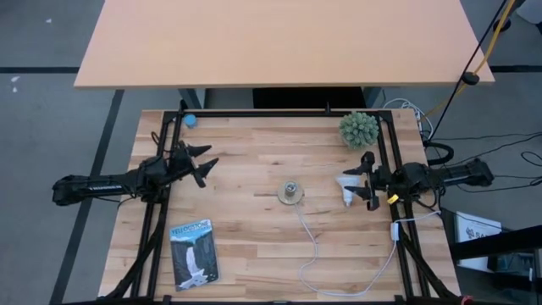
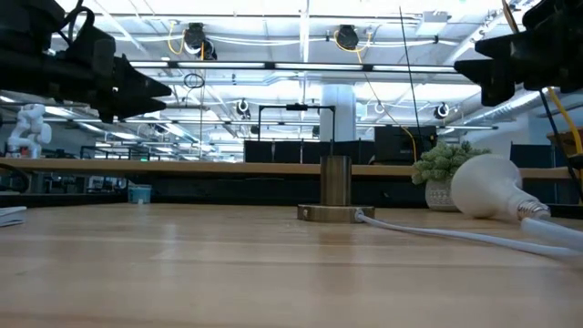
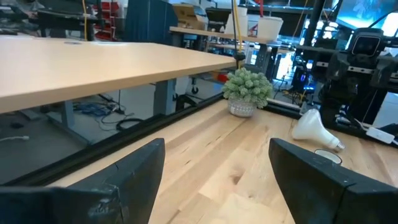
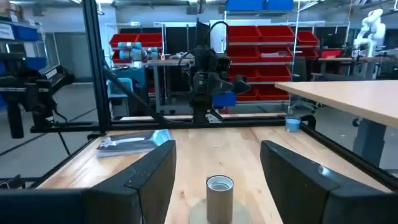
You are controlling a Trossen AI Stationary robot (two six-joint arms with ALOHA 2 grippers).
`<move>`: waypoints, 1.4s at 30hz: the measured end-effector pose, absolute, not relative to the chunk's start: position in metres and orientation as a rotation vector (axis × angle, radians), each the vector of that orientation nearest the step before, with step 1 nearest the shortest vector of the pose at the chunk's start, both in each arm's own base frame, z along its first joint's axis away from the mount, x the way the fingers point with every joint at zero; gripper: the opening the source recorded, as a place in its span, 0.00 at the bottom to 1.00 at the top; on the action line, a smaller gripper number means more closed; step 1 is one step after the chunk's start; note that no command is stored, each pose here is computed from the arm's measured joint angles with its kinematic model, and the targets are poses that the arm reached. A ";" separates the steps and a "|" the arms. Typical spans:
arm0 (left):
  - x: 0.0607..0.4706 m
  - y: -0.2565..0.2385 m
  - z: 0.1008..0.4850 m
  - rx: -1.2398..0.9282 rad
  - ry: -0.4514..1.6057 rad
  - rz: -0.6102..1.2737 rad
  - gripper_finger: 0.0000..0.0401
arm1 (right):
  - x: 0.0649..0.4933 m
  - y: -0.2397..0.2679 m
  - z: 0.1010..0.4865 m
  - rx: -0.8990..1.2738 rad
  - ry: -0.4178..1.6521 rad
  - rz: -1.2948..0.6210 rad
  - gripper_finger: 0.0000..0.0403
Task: Screw lightbulb
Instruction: Return to Home Position
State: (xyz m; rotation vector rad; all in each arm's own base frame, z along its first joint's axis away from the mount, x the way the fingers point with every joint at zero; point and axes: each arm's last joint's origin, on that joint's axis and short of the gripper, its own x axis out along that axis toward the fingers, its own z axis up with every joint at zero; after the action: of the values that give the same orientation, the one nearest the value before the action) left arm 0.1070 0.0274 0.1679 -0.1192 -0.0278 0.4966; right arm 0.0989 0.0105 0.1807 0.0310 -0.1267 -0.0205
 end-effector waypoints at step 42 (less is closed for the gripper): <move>0.107 0.027 0.168 -0.119 -0.028 0.497 0.73 | 0.097 0.006 0.171 0.174 -0.037 0.027 0.56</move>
State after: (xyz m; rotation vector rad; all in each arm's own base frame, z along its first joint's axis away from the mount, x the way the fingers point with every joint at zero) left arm 0.1070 0.0274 0.1679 -0.1192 -0.0275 0.4966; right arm 0.0966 0.0057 0.1712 0.1741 -0.0368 0.0265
